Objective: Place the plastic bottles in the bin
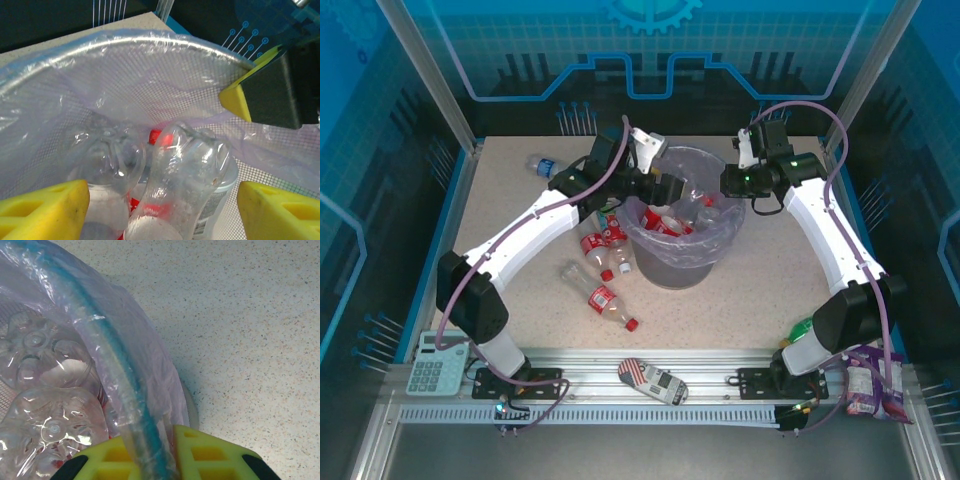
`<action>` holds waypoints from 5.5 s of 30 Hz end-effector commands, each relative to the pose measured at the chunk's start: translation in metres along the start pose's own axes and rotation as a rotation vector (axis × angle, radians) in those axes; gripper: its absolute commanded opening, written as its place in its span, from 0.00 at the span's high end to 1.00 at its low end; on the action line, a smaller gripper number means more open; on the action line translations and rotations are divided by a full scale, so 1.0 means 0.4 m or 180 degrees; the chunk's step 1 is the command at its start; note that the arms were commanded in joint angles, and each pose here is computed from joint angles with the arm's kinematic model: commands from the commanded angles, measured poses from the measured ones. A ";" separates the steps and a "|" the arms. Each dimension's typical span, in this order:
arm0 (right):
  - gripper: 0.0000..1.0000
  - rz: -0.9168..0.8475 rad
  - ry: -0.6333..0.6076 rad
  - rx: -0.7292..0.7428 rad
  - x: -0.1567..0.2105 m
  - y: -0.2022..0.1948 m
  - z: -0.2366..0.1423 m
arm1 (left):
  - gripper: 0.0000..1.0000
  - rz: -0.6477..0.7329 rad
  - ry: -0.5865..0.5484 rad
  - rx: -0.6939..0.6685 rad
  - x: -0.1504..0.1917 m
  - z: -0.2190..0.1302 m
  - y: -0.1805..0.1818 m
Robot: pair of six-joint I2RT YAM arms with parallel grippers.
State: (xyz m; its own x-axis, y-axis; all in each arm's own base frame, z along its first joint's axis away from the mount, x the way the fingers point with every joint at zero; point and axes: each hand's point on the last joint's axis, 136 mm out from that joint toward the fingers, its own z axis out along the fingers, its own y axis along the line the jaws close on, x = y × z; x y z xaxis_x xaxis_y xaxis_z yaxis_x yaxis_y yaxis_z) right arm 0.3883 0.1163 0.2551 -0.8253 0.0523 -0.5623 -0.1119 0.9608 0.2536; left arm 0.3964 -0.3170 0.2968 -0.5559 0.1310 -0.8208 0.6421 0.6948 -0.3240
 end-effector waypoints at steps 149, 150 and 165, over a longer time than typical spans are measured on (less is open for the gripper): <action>0.81 0.0135 -0.0331 -0.0217 0.010 0.003 -0.079 | 0.20 0.0157 0.0705 0.0083 0.024 -0.024 -0.027; 0.81 0.0137 -0.0326 -0.0216 0.011 0.002 -0.078 | 0.17 0.0164 0.0681 0.0097 0.018 -0.027 -0.030; 0.81 0.0125 -0.0346 -0.0236 0.008 0.005 -0.087 | 0.30 0.0132 0.0237 0.0138 -0.066 -0.021 -0.044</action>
State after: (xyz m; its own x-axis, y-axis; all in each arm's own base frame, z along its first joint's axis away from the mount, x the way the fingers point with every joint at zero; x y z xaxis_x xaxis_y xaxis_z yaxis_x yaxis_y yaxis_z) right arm 0.3671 0.1125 0.2754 -0.7792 0.1267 -0.6139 -0.1098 0.9366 0.3328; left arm 0.3991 -0.3209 0.3041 -0.5990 0.2464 -0.7619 0.6656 0.6822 -0.3026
